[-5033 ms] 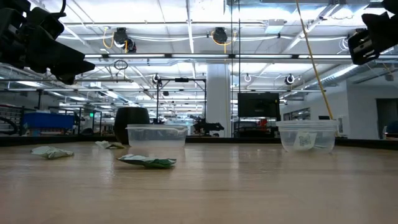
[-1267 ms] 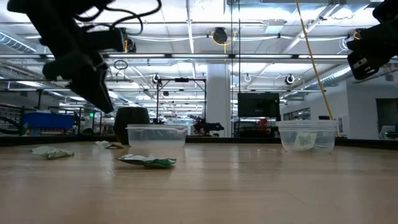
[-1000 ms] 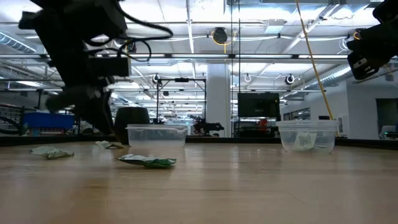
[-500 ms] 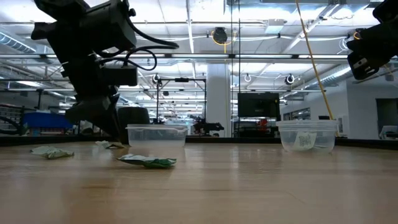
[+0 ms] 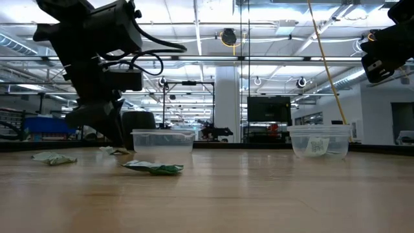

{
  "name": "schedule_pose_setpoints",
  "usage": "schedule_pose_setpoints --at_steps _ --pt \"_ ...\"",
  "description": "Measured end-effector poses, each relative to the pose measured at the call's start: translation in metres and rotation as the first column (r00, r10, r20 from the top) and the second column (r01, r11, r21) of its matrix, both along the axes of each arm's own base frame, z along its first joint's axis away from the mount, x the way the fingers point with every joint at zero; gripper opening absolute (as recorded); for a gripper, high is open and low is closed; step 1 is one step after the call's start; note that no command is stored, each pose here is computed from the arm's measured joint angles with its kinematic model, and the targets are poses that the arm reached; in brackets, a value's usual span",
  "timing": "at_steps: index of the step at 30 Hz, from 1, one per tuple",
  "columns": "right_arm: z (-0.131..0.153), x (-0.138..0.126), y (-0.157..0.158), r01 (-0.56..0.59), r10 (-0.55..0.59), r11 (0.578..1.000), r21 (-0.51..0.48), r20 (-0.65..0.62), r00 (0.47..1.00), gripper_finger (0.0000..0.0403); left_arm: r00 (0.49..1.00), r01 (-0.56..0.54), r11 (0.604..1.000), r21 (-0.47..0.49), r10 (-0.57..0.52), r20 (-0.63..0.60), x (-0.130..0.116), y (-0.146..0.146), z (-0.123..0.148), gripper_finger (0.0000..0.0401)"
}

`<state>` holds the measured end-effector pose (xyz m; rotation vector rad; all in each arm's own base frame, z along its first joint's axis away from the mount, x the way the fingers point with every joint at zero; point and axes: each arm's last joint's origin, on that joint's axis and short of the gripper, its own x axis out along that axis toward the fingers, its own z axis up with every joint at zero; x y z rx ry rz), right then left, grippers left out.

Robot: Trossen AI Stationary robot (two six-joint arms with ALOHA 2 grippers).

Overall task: Pick and place items into bin
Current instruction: Put the light green stevia packet into the left transparent bin

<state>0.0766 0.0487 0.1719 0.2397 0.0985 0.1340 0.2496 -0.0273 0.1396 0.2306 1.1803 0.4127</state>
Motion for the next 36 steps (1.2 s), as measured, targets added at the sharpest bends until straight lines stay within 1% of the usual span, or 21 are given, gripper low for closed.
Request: schedule_pose_setpoints --at_steps 3,7,12,17,23,26,29,33,36 --pt "0.0 0.0 0.0 0.0 0.0 1.0 0.0 0.0 1.0 0.01 1.0 -0.005 1.0 0.0 0.005 -0.001 0.0 0.002 0.0 0.0093" --pt "0.0 0.0 0.0 0.0 0.0 1.0 0.0 0.0 1.0 0.01 1.0 0.024 1.0 -0.007 -0.024 -0.016 0.0 0.002 0.0 0.0093" --pt "0.0 0.0 0.0 0.0 0.0 1.0 0.0 0.0 1.0 0.01 0.997 0.035 0.999 -0.033 -0.037 -0.069 0.002 0.003 -0.011 0.0093" --pt "0.0 0.0 0.0 -0.001 0.001 1.0 0.0 0.0 1.0 0.01 0.995 0.026 0.999 -0.023 -0.028 -0.093 0.005 0.002 -0.02 0.0093" --pt "0.0 0.0 0.0 0.0 0.0 1.0 0.0 0.0 1.0 0.01 0.997 0.014 1.0 -0.016 -0.015 -0.08 0.002 -0.002 -0.017 0.0093" --pt "0.0 0.0 0.0 0.0 0.0 1.0 0.0 0.0 1.0 0.01 0.997 0.035 0.999 -0.014 -0.036 -0.073 0.0 -0.006 -0.014 0.0093" --pt "0.0 0.0 0.0 0.0 0.0 1.0 0.0 0.0 1.0 0.01 0.995 0.072 0.997 0.003 -0.072 -0.065 -0.001 -0.01 -0.01 0.0093" --pt "0.0 0.0 0.0 0.0 0.0 1.0 0.0 0.0 1.0 0.01 0.996 0.064 0.995 0.07 -0.06 -0.06 -0.001 -0.009 -0.009 0.0093" --pt "0.0 0.0 0.0 0.0 0.0 1.0 0.0 0.0 1.0 0.01 0.997 0.048 0.997 0.063 -0.044 -0.055 0.0 -0.005 -0.01 0.0093"
